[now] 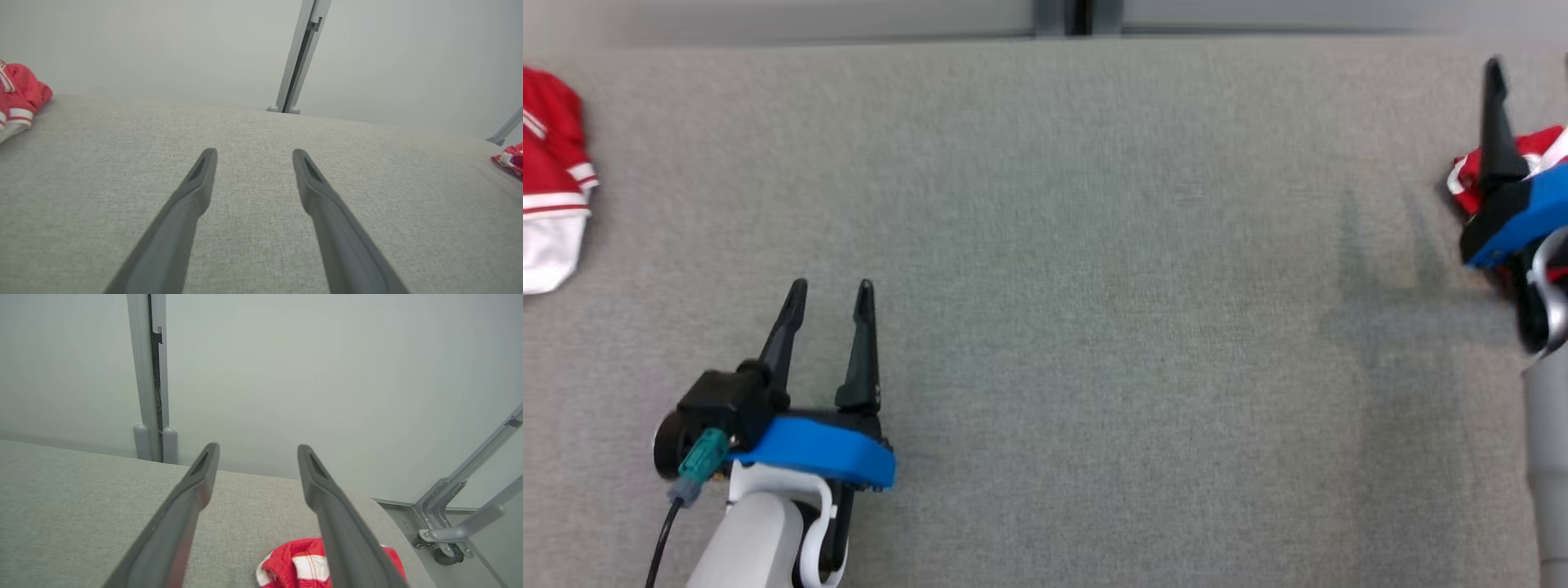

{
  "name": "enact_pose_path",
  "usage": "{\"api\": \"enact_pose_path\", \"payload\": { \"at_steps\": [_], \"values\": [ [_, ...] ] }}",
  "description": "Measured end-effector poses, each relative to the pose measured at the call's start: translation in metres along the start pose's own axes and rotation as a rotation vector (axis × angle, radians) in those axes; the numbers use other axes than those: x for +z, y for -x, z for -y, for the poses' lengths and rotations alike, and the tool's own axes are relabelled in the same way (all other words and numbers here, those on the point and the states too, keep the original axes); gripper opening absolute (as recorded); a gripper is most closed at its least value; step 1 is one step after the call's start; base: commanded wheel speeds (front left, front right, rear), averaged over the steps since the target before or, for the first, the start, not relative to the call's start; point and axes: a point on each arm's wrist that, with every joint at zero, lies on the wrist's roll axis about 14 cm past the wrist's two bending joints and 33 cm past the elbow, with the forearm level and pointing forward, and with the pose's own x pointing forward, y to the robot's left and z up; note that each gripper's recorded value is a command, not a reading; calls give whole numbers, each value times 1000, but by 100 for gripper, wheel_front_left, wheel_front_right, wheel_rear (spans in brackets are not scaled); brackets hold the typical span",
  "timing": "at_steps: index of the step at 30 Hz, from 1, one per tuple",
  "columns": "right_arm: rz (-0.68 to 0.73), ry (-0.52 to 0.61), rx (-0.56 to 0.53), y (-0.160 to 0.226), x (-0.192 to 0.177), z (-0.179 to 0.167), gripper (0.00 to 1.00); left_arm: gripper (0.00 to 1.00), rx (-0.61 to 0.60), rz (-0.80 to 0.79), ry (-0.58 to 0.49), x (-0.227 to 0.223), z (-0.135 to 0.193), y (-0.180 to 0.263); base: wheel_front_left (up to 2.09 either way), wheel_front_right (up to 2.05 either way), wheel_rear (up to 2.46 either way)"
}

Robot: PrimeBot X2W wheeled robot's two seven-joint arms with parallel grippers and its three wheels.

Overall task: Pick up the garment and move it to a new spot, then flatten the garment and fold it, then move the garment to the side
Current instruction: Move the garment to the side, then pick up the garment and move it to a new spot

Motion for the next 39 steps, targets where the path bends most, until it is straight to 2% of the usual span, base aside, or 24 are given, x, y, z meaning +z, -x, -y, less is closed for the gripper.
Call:
{"api": "enact_pose_path", "payload": {
  "at_steps": [5, 10, 11, 17, 21, 28, 39],
  "values": [
    [69, -74, 52, 33, 13, -29, 100, 100, 71, 27, 15, 10, -14, 27, 0, 0, 0],
    [85, -110, 99, 68, 9, -56, 100, 100, 123, 31, 39, 8, -21, 53, 0, 0, 0],
    [87, -121, 115, 86, 5, -65, 100, 100, 140, 30, 52, 6, -22, 65, 0, 0, 0],
    [56, -163, 136, 132, -16, -77, 100, 100, 168, 37, 66, 3, -23, 91, 0, 0, 0],
    [34, -257, 158, 158, -29, -86, 100, 100, 174, 17, 67, -5, -23, 103, 0, 0, 0],
    [19, -290, 216, 177, -36, -106, 100, 100, 150, 15, 75, -7, -12, 106, 0, 0, 0],
    [11, -276, 225, 181, -38, -109, 100, 100, 133, 13, 70, -8, -7, 108, 0, 0, 0]
  ]
}}
